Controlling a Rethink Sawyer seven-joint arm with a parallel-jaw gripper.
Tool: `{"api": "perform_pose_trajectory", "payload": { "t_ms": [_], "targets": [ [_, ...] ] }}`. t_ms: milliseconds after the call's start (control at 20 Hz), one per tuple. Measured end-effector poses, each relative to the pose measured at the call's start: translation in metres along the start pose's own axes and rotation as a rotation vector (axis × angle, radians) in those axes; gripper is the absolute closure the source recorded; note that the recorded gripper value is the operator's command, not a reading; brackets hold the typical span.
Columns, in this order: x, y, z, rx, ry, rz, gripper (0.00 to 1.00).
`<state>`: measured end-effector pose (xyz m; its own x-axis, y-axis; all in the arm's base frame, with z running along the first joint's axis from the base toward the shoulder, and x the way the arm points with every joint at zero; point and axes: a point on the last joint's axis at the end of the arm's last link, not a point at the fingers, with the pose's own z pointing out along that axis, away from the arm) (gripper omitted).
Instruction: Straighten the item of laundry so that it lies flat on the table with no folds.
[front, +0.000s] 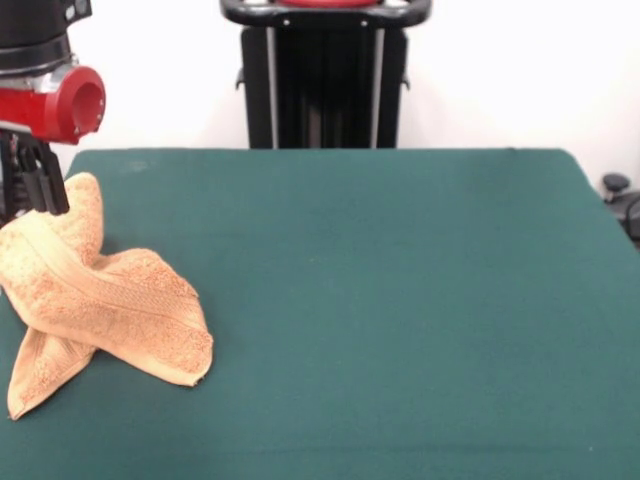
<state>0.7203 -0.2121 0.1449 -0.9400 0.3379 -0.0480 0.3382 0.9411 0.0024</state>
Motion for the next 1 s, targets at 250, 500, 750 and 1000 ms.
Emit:
{"api": "perform_pose_trajectory", "payload": {
  "t_ms": [250, 500, 750, 1000],
  "targets": [
    [0.004, -0.004, 0.015, 0.007, 0.019, 0.002, 1.00],
    [0.011, -0.009, 0.032, 0.022, 0.039, 0.004, 1.00],
    [0.011, -0.015, 0.048, 0.042, 0.009, 0.004, 1.00],
    [0.008, -0.018, 0.071, 0.072, -0.063, -0.003, 1.00]
  ]
}}
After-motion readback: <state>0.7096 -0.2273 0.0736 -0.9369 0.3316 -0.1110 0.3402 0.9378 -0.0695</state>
